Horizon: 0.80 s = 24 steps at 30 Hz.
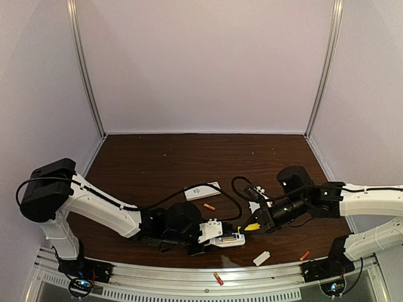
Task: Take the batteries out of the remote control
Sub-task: Remove the battery from the remote control without the battery cover.
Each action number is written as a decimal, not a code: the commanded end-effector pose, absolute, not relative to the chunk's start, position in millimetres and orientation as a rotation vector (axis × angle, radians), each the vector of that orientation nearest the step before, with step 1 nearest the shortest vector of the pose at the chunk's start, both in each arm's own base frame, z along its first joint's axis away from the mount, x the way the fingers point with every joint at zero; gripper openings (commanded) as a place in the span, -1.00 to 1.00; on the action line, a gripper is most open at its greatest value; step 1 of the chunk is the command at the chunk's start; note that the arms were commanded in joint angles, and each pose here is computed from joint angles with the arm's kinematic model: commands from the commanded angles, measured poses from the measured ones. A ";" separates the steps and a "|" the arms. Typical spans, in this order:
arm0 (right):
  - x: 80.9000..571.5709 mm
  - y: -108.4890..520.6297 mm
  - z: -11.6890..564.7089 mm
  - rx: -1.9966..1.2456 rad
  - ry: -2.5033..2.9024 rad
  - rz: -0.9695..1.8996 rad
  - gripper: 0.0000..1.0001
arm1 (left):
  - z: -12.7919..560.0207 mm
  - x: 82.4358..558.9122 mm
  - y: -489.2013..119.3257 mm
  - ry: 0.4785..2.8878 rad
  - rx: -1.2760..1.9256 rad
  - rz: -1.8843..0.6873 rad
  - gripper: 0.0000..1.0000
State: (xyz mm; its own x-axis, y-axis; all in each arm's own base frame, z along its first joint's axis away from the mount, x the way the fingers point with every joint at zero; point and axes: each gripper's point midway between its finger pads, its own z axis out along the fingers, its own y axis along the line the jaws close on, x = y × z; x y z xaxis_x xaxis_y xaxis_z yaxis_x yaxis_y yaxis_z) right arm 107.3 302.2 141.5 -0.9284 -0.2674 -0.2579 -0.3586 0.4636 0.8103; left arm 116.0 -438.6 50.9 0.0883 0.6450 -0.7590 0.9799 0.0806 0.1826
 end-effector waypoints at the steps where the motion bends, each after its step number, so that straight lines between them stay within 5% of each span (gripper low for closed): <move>1: 115.6 297.2 146.0 -0.559 2.601 1.386 -1.00 | 71.5 119.0 -439.5 1.588 1.603 -0.586 -1.00; 24: 125.9 281.3 189.7 -0.553 2.554 1.237 -1.00 | 108.3 127.0 -415.0 1.567 1.561 -0.492 -1.00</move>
